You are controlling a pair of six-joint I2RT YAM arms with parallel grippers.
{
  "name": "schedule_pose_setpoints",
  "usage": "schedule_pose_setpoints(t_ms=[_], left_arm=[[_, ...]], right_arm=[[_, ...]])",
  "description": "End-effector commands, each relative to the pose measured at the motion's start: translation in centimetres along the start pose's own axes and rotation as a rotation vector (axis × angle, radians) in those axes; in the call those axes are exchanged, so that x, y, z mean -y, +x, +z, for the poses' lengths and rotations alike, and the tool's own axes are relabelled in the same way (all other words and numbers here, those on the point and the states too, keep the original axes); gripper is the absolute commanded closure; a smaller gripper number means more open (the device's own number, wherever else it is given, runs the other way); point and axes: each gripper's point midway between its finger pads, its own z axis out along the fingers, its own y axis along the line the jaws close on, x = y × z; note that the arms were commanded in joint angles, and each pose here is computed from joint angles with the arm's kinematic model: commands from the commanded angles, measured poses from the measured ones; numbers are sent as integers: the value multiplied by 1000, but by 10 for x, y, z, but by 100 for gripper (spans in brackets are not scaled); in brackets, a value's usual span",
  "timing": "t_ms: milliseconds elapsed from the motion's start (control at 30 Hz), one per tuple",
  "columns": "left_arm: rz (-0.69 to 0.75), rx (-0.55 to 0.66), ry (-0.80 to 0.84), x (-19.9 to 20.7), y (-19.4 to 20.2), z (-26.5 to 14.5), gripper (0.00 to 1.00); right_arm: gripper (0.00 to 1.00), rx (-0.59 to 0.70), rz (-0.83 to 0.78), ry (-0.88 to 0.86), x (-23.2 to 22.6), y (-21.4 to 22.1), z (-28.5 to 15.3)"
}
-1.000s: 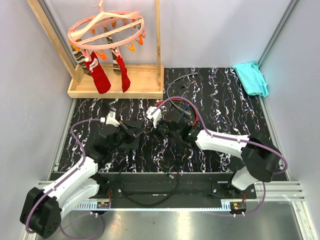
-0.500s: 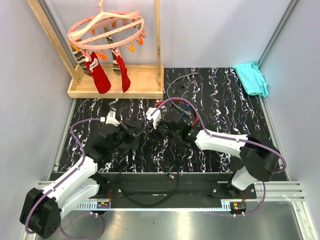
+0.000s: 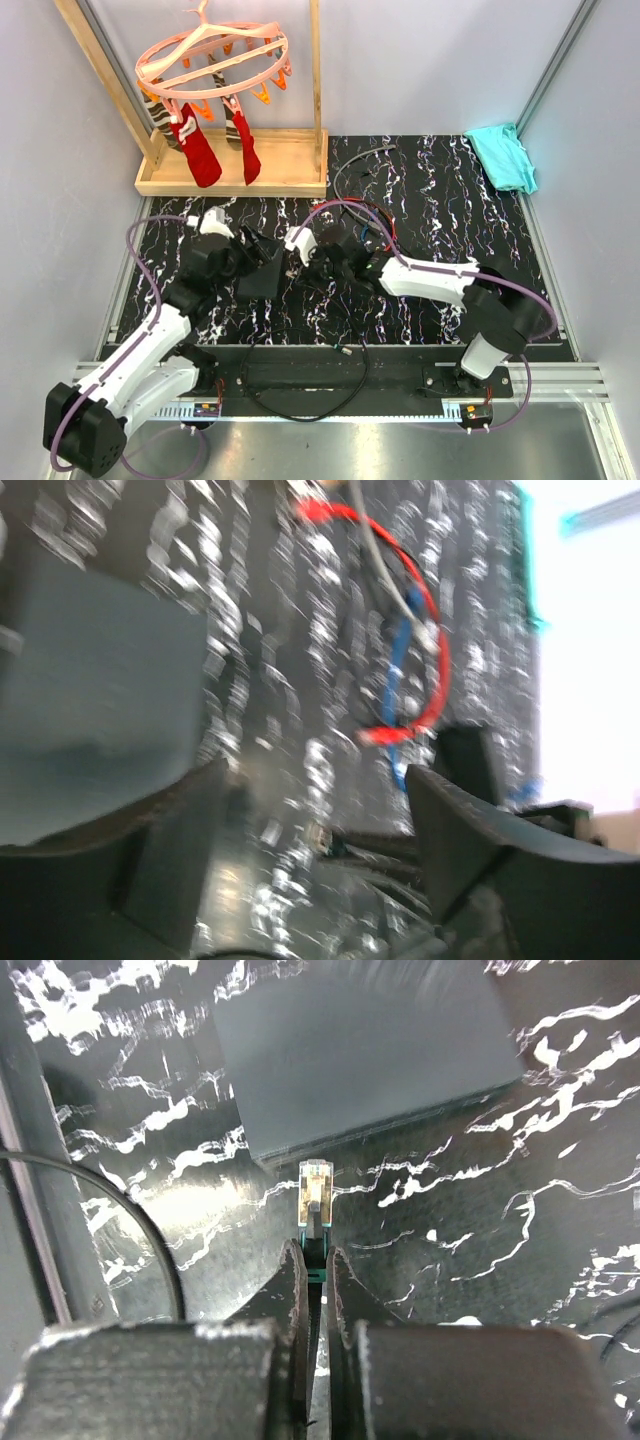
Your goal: Insert the plug into the switch port
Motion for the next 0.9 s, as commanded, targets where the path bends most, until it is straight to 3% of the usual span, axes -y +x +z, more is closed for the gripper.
schedule_pose_setpoints(t_ms=[0,167,200,367,600,867], left_arm=[[261,48,-175,-33,-30,3,13],[348,-31,-264,-69,-29,20,7],[363,-47,-258,-70,-29,25,1],[399,-184,-304,-91,-19,57,1],[416,-372,-181,-80,7,94,1],[428,-436,-8,-49,27,111,11]], right_arm=[[100,-37,-59,-52,-7,0,11],[100,-82,-69,-72,-7,14,23],[100,-86,-71,-73,-7,16,24],[100,-107,-72,-69,-7,26,28],[100,-130,-57,-56,-6,37,25],[100,-170,-10,-26,-6,56,16]])
